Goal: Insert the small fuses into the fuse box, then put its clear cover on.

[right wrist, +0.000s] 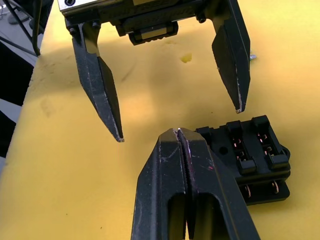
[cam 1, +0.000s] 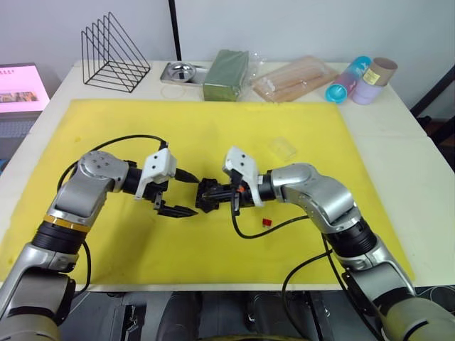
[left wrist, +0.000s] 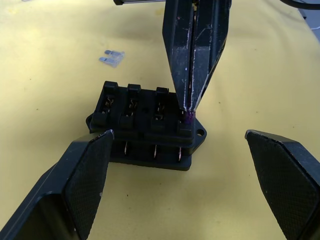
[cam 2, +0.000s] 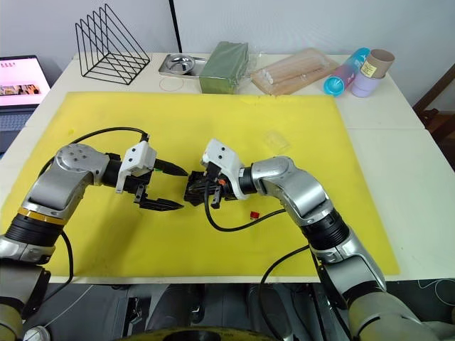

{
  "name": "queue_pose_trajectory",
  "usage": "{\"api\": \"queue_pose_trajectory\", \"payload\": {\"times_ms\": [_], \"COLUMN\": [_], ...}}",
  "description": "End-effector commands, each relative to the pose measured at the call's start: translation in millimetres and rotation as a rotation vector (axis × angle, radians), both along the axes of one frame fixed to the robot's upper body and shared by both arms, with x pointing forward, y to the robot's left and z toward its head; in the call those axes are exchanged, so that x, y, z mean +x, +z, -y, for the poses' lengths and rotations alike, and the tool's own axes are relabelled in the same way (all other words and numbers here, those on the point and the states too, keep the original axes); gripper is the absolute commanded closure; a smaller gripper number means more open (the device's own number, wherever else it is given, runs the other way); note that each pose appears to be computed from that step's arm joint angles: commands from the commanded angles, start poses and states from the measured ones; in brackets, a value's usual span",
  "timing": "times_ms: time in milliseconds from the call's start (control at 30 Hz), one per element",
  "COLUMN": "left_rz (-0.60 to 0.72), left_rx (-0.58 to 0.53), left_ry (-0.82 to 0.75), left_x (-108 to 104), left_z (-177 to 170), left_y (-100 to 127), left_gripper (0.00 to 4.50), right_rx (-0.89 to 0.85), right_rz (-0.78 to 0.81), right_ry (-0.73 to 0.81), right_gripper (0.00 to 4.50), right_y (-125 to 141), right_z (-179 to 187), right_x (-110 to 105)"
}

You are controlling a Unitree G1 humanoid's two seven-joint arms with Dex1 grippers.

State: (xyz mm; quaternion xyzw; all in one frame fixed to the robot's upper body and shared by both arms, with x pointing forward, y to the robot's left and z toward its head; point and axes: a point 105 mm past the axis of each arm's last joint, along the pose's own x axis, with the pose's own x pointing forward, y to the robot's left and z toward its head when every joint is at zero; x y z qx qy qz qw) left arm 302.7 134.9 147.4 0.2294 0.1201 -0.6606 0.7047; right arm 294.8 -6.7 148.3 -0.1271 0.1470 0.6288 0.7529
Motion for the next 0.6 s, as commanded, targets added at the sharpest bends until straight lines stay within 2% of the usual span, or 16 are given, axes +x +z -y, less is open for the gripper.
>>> {"api": "queue_pose_trajectory", "payload": {"times_ms": [33, 600], "left_rz": [0.039, 0.044], "left_rx": [-0.018, -0.019], "left_ry": [0.002, 0.001], "left_x": [1, 2], "left_z": [0, 1], "left_y": [11, 13], "left_gripper": [0.0, 0.0], "right_rx": [0.016, -0.077], "right_rz": [0.041, 0.077], "right_ry": [0.023, 0.037], "right_gripper": [4.47, 4.47], "right_y": [11, -13], "right_z": [-2, 4], "right_x": [-3, -3]}}
